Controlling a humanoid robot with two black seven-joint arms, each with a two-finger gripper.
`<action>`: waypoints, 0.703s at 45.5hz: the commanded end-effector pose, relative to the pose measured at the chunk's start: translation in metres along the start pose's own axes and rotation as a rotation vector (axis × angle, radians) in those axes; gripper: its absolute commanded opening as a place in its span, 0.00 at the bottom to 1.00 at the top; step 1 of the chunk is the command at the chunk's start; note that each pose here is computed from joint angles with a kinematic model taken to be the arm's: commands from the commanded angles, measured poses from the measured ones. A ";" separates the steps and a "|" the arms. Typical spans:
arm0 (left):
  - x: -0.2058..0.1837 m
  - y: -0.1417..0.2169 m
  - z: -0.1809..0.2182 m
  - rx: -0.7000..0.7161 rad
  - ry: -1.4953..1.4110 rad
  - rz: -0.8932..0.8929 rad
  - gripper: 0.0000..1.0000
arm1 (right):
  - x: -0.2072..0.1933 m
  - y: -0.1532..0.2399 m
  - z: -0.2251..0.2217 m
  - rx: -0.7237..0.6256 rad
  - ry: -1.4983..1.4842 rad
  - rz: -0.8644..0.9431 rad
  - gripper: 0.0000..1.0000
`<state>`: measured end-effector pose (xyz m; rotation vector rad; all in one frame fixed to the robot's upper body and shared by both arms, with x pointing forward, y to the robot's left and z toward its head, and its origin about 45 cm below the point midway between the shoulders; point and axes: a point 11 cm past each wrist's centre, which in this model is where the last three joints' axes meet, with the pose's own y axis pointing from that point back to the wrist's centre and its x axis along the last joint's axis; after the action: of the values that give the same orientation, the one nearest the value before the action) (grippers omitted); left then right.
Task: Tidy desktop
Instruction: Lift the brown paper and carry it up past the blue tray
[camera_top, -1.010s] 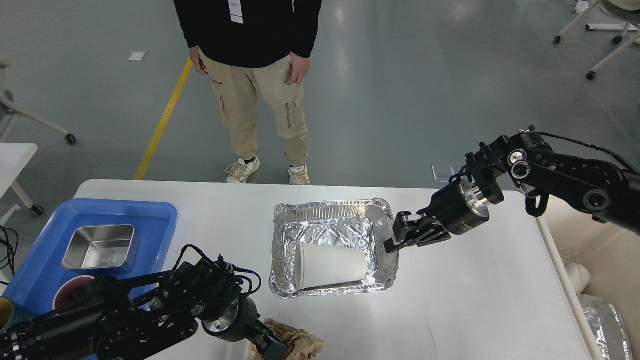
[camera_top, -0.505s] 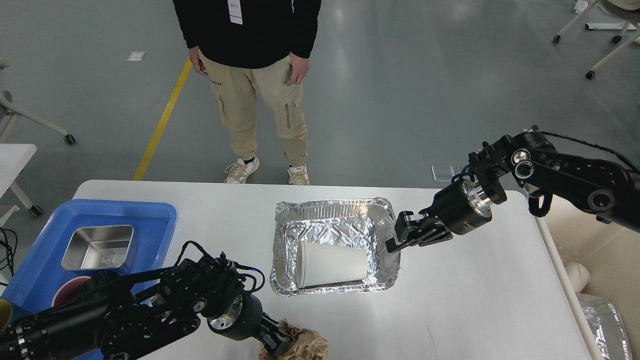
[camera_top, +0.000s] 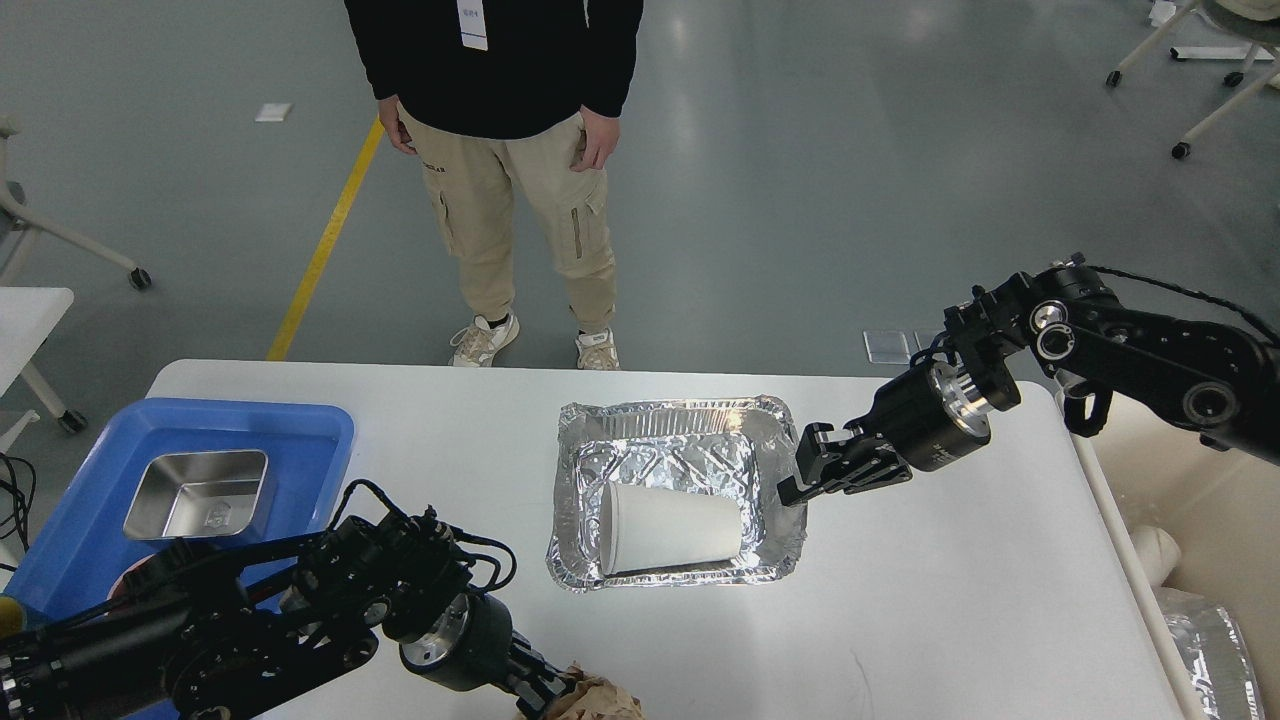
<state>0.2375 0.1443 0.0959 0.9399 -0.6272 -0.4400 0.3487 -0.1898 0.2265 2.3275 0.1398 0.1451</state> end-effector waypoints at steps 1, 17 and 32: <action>0.002 0.025 -0.005 -0.009 0.004 0.049 0.09 | -0.001 -0.001 0.002 -0.001 -0.006 -0.003 0.00; -0.003 0.104 -0.039 0.007 0.200 0.320 0.09 | -0.003 -0.003 0.006 -0.009 -0.012 -0.010 0.00; -0.033 0.140 -0.059 0.046 0.356 0.494 0.10 | 0.001 -0.001 0.000 -0.011 0.003 -0.003 0.00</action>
<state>0.2645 0.2558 0.1748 0.8411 -0.5381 0.1058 0.3484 -0.1896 0.2236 2.3178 0.1465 0.1393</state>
